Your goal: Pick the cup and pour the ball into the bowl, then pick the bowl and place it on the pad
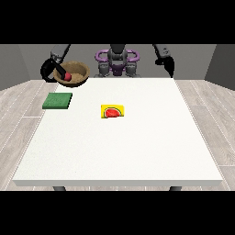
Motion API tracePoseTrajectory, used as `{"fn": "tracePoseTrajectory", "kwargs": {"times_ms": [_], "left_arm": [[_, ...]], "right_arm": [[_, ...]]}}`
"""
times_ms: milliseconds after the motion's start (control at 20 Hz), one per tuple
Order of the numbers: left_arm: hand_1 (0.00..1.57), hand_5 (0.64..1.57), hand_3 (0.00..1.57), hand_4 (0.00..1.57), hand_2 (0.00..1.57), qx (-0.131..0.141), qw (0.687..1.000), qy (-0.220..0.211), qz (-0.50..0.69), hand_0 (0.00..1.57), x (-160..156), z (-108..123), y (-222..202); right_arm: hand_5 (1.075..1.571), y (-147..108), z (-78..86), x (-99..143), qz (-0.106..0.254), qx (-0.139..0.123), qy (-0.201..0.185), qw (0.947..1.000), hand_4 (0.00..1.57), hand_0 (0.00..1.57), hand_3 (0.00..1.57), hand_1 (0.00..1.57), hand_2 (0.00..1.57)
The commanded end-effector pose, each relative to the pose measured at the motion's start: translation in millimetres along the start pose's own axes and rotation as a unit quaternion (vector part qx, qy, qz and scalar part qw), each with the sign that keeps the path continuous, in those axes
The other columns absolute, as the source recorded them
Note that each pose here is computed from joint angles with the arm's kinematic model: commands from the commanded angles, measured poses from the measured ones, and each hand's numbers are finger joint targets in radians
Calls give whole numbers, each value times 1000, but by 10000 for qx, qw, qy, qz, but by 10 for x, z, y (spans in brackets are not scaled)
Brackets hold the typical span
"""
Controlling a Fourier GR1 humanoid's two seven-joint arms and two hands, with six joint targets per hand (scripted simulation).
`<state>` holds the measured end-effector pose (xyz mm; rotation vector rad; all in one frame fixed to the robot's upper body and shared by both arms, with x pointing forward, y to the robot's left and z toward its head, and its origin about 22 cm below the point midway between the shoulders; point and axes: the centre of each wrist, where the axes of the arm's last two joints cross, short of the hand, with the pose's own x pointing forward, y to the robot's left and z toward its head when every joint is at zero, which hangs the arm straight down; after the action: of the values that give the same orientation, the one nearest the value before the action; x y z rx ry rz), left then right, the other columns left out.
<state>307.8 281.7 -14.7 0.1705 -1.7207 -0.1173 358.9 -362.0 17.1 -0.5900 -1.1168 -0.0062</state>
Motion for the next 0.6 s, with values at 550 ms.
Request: {"fn": "tracePoseTrajectory", "kwargs": {"times_ms": [550], "left_arm": [[0,1571,0,1280,0,538,9892,-1335,267,0,811,-101,1992]], "right_arm": [[1570,-883,-16,-326,-429,-876,-779,9922,820,1571,0,1571,1571]]}}
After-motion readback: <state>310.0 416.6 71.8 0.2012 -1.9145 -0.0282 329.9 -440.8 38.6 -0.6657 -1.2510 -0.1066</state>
